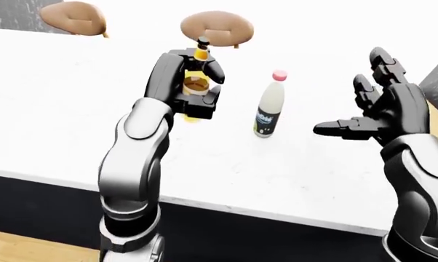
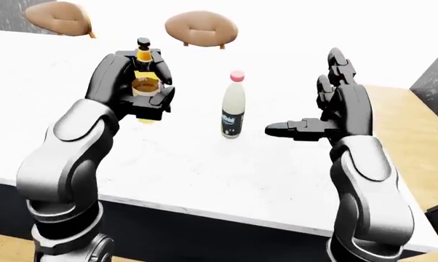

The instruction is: Move the drinks to the dining counter.

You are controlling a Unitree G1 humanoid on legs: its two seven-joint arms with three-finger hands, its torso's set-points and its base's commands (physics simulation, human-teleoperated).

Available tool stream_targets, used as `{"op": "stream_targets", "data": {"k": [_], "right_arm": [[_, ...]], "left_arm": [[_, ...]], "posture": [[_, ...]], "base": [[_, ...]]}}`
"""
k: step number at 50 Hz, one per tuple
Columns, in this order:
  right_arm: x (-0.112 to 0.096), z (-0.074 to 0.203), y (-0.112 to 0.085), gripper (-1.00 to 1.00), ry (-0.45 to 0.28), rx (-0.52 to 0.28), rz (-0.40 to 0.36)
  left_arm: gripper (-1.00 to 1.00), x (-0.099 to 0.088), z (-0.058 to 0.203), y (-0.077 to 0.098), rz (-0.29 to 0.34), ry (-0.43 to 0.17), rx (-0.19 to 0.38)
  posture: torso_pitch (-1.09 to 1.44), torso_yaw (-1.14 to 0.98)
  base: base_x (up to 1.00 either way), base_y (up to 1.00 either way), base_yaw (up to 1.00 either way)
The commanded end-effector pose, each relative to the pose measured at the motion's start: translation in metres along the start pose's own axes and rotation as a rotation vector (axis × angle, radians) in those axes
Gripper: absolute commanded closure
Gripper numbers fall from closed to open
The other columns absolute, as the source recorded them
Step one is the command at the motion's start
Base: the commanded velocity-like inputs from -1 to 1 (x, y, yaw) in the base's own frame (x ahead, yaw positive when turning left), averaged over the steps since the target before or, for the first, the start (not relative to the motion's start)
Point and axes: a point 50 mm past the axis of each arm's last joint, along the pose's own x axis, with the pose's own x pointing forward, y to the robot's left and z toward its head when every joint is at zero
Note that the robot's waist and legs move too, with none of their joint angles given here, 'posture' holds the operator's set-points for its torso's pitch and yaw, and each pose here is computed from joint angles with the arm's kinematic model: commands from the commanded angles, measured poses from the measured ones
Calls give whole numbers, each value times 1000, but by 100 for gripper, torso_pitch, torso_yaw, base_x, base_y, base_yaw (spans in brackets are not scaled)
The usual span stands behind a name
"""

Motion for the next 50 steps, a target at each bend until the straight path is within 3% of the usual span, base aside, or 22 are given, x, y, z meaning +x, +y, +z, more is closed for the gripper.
{"op": "stream_targets", "data": {"k": [1,9,17,26,50], "right_arm": [[-5,18,-1,-100,-86,1,6],[-12,28,-9,-100,-106,14,-18],[-12,30,-7,-100,-109,20,-16],[-12,25,-5,-100,-104,24,-12],[-11,21,1,-100,-99,27,1]], "left_arm": [[100,0,22,6,43,-157,25],[100,25,1,5,55,-127,13],[100,44,-17,-1,59,-108,-55],[100,52,-35,-13,39,-120,-88],[100,58,-67,-13,61,-83,-100]], "posture": [[0,0],[0,0],[0,0],[0,0],[0,0]], "base": [[0,0,0],[0,0,0],[0,0,0],[0,0,0],[0,0,0]]}}
